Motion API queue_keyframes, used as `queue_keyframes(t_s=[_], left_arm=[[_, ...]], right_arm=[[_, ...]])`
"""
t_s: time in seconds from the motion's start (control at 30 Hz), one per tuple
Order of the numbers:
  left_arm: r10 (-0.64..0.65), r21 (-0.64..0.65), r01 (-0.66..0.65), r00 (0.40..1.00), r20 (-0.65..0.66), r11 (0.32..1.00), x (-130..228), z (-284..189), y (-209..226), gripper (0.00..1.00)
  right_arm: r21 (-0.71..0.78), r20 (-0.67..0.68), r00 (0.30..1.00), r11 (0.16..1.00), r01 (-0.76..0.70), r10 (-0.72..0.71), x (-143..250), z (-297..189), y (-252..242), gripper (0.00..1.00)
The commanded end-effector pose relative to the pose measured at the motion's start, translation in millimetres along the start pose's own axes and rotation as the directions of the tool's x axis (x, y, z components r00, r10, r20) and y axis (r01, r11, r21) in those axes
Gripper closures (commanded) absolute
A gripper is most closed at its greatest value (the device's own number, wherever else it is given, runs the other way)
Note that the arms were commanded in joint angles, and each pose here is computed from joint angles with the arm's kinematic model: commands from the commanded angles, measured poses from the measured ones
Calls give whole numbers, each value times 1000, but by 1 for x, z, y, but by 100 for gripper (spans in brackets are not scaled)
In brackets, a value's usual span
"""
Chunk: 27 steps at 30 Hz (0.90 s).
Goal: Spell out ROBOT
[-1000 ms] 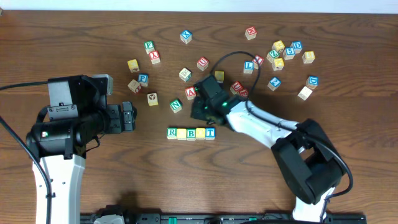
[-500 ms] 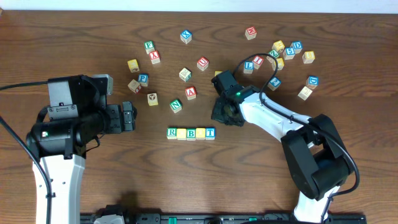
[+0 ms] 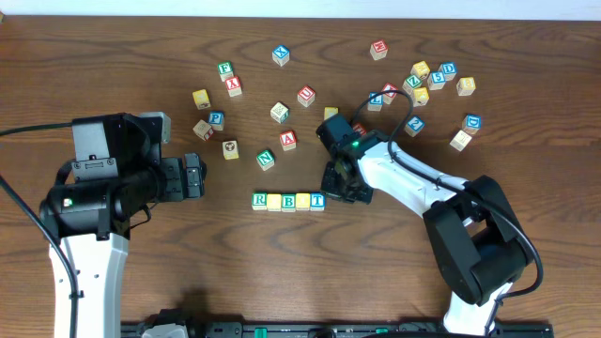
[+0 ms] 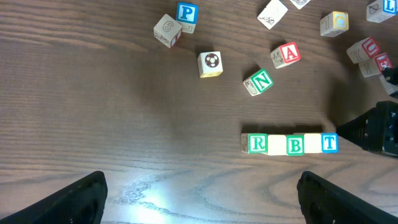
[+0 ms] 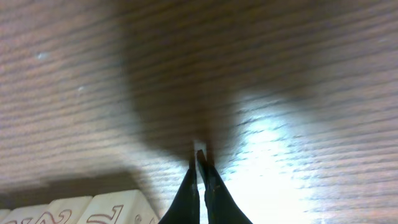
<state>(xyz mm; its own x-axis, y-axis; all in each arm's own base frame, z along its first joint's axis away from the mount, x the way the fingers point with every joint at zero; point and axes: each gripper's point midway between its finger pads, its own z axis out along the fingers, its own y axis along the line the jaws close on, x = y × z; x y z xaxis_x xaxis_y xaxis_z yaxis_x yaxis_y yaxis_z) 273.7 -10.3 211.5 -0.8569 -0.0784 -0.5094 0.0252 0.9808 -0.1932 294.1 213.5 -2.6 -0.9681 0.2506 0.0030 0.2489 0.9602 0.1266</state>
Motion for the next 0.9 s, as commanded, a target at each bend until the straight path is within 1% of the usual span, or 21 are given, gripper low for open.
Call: queue_keyframes(t_s=[0.0, 0.17, 0.87], left_arm=[[13, 12, -13, 1000, 13, 1000, -4, -4, -2, 4], [13, 12, -13, 1000, 13, 1000, -4, -4, -2, 4], [13, 12, -13, 1000, 13, 1000, -4, -4, -2, 4]], right_arm=[[-2, -47, 998, 999, 37, -37, 16, 11, 3, 99], [-35, -70, 997, 999, 37, -40, 20, 11, 9, 99], [-60, -65, 997, 998, 36, -40, 19, 11, 16, 99]])
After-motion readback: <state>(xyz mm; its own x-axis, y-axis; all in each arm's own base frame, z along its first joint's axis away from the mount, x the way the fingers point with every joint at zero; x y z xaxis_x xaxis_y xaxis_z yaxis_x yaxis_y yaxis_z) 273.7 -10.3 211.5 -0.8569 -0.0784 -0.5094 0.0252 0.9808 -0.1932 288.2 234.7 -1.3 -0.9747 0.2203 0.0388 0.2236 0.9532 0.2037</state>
